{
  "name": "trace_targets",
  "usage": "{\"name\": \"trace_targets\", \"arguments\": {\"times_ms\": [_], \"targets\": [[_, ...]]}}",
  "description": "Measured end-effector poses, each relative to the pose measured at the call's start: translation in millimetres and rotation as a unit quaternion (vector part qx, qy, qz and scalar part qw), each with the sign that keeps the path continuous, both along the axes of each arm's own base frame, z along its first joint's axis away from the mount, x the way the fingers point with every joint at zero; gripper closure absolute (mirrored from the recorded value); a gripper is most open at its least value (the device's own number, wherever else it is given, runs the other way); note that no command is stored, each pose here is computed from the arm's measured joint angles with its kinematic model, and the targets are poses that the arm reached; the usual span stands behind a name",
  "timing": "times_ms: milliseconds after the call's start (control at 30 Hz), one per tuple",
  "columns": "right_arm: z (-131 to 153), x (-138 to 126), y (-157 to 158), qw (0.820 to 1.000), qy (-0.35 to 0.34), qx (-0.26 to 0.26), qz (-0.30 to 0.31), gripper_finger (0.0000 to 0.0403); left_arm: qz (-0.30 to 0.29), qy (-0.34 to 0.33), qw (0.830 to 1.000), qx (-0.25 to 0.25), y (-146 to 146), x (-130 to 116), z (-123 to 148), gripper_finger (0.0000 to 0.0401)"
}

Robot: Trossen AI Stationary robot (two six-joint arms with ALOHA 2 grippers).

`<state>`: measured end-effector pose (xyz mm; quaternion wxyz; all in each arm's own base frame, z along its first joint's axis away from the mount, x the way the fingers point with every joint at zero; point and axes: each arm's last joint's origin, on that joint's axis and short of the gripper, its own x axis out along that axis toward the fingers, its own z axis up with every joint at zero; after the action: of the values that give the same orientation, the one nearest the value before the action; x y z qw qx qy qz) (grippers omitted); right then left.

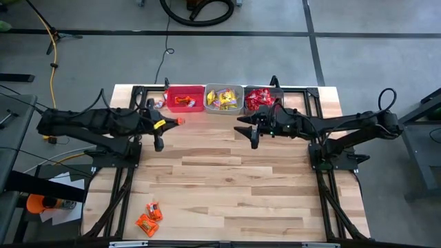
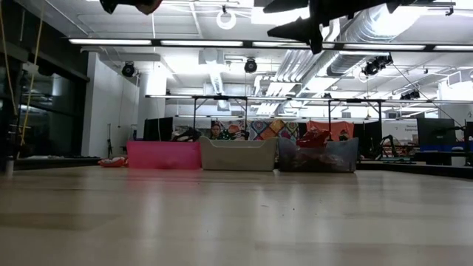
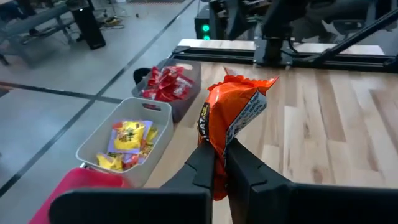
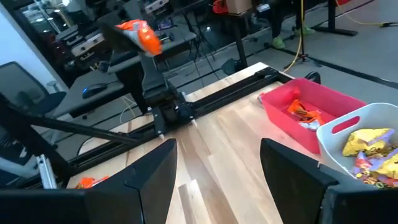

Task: Sort candy
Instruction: Put the orange candy into the red bin

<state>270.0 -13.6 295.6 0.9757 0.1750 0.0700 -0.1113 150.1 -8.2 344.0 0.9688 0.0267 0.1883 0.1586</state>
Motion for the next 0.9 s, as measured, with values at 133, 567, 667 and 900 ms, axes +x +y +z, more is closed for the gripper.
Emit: {"name": "trace_targets", "arguments": {"times_ms": [133,567,667,900], "targets": [[0.0,0.0,-0.1,1.0,0.0,-0.003,0.0,0.0178,-0.008,-0.004,1.0,-0.001,-2.7,4.0,-0.9,0.0398],[-0.3,-0.1,-0.1,1.0,0.003,-0.004,0.0,0.0178,0.07,-0.139,0.987,-0.047,8.6,29.1,-89.9,0.0398],[-0.3,-0.1,-0.1,1.0,0.002,-0.003,0.0,0.0178,0.147,-0.129,0.98,-0.026,28.9,35.4,-89.5,0.0398],[-0.3,-0.1,-0.1,1.0,0.002,0.0,-0.001,0.0178,0.246,-0.068,0.966,-0.04,106.5,47.1,-83.7,0.0398]]}}
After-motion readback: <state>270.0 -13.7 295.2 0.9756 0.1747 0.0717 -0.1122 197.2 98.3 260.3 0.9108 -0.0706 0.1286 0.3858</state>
